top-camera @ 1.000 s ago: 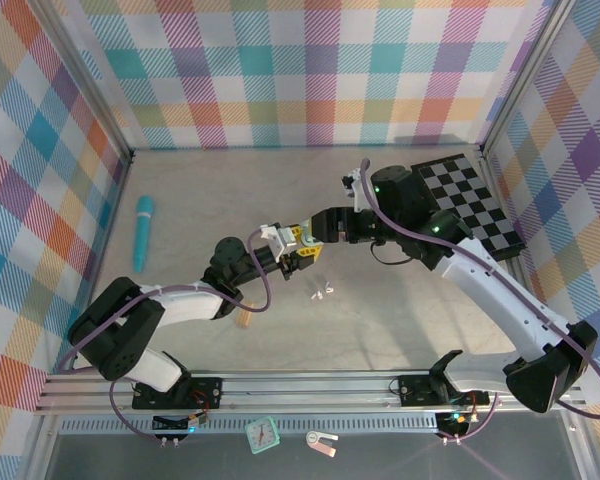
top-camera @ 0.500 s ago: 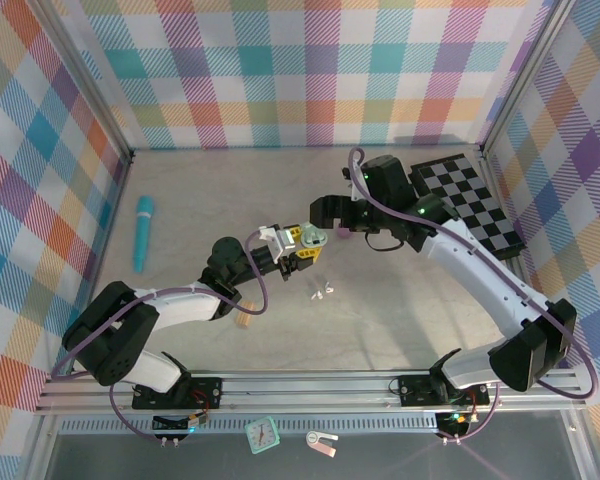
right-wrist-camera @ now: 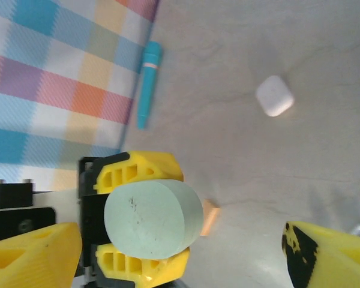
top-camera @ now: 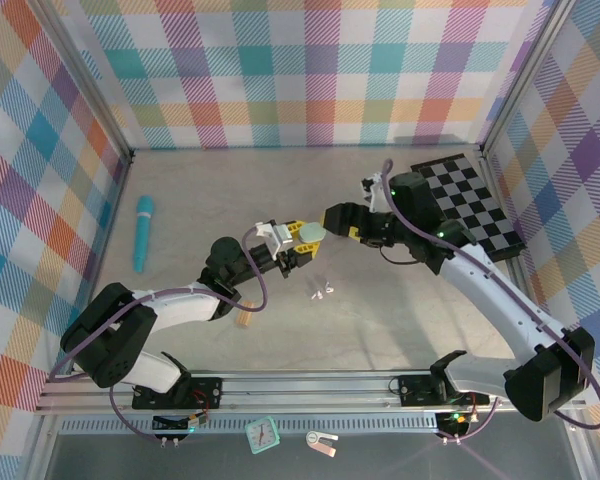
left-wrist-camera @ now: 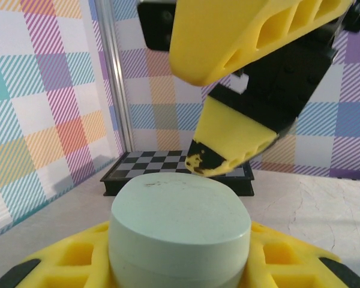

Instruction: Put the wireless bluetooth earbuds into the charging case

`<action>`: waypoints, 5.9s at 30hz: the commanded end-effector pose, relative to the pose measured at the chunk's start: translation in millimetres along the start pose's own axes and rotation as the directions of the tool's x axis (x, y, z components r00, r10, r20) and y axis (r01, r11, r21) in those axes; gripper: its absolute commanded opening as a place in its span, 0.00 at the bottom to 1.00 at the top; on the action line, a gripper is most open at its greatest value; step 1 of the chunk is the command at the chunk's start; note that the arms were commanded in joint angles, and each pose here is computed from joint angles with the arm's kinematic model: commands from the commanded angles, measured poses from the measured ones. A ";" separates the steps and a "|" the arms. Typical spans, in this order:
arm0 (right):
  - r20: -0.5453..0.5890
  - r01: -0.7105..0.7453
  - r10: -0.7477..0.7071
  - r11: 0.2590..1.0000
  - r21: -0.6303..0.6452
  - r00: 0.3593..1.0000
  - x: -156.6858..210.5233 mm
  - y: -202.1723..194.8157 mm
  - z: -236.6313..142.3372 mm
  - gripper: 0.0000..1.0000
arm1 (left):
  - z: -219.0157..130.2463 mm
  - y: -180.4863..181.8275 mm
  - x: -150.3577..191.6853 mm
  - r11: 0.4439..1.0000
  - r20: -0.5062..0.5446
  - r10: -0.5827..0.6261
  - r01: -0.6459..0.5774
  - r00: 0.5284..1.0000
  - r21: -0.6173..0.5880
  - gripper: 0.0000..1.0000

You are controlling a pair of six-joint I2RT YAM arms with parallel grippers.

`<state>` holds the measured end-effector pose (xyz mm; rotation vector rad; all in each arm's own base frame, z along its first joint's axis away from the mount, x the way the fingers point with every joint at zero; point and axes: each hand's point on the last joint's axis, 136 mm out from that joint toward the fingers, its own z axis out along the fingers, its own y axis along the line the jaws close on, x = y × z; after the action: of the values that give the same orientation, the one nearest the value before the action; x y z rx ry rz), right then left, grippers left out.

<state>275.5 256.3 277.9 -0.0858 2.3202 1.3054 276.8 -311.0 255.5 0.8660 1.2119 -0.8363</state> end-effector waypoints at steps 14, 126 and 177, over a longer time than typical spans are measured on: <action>-0.133 -0.154 0.106 0.890 -0.430 0.985 4.4 58.4 0.2 0.72 | 3.7 -2.9 -74.7 0.998 0.236 -0.050 0.041 0.970 0.041 0.31; -0.481 0.669 -0.499 0.684 0.293 0.721 17.1 -153.9 265.7 0.69 | -187.6 159.8 118.0 0.182 0.220 -0.810 0.590 0.543 -0.787 1.00; -0.182 0.799 -0.799 0.594 -0.096 0.573 61.6 -38.5 146.0 0.42 | -80.4 54.4 69.2 0.342 -0.245 -0.936 0.829 0.255 -0.443 0.69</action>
<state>298.7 354.2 135.6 -1.1745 2.0693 0.7039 301.8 -210.7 162.1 -0.0494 2.3413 -1.3476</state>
